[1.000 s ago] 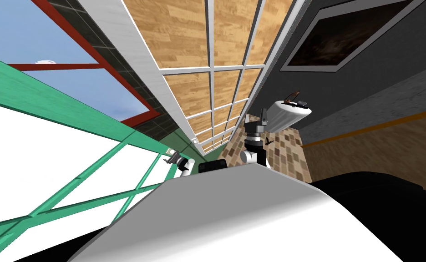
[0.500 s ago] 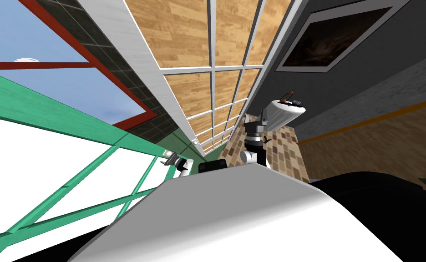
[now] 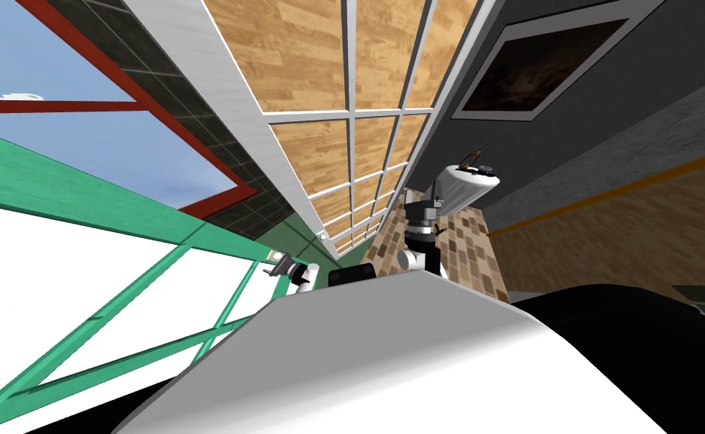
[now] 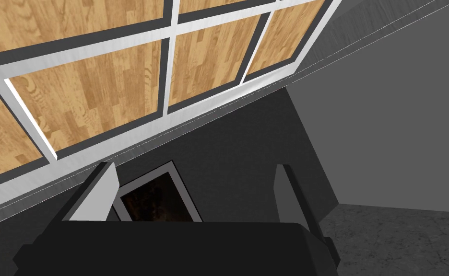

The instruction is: Push the door open

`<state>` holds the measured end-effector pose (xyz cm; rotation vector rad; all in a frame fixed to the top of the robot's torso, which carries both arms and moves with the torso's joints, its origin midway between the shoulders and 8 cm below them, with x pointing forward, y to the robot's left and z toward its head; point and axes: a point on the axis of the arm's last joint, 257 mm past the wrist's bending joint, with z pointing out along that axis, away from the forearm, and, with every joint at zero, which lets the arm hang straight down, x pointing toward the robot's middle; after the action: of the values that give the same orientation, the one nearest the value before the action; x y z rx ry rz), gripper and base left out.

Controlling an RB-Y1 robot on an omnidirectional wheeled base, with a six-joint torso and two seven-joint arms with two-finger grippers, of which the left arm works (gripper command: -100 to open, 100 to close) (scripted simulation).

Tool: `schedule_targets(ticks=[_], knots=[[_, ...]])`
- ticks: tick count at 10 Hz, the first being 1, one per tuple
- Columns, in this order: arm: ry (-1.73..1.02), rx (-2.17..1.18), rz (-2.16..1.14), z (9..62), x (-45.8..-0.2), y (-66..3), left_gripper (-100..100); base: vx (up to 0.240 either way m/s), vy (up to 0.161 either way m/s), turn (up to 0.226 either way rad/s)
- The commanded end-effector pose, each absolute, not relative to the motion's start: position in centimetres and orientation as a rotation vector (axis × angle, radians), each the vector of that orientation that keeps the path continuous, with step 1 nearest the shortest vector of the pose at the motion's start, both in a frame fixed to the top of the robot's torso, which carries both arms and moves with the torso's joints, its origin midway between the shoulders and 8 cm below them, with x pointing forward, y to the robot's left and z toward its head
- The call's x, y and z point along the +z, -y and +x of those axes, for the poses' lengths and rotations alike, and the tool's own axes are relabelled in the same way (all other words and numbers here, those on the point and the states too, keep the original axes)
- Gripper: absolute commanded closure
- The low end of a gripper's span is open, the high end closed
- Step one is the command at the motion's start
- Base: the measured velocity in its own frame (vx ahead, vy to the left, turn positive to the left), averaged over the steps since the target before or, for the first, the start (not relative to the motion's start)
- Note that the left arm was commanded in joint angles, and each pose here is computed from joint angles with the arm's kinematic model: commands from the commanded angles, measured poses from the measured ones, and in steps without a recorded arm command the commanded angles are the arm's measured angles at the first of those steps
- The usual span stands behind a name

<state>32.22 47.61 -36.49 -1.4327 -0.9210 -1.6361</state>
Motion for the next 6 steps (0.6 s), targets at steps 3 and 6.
schedule_targets(ticks=[3, 6], knots=[[0.941, -1.587, -1.354, 29.8, -36.2, -50.2, 100, 0.018, 0.039, -0.062], [0.967, -1.558, -1.321, 28.8, -36.1, -51.0, 100, 0.008, 0.052, -0.061]])
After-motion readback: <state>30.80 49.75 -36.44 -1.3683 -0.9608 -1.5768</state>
